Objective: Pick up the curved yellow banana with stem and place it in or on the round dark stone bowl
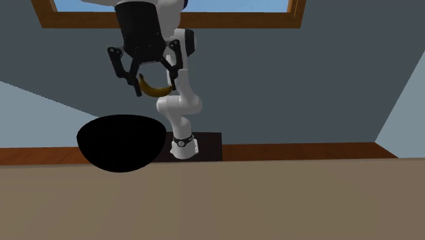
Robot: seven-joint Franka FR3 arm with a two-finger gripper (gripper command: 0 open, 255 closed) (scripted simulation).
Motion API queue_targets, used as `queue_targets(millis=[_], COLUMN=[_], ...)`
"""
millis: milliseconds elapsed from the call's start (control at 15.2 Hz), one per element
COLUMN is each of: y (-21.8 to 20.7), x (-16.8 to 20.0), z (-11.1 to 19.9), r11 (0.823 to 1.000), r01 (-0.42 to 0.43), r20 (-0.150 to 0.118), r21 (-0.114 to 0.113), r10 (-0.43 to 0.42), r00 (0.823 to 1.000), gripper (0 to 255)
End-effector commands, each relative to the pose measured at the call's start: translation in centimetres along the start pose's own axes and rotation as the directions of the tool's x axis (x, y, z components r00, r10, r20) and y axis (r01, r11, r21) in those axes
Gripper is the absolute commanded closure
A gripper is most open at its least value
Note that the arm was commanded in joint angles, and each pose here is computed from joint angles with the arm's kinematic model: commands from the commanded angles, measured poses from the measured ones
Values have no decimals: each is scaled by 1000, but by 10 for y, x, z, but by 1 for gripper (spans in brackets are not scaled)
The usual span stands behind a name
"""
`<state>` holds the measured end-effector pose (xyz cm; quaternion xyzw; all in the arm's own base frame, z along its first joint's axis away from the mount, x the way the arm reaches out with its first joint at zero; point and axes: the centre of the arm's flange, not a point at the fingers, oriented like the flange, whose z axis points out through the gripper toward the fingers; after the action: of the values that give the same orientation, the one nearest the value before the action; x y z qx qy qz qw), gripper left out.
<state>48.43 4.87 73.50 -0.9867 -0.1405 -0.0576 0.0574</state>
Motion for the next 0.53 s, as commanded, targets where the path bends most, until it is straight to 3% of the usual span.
queue_targets(millis=[0, 462], y=[25, 100], x=[-4, -16], z=[-2, -5], r11=[1000, 1000], r01=[2, 2], r20=[0, 0], r21=[0, 0], r10=[-2, -2], r00=[1000, 1000], gripper=[255, 255])
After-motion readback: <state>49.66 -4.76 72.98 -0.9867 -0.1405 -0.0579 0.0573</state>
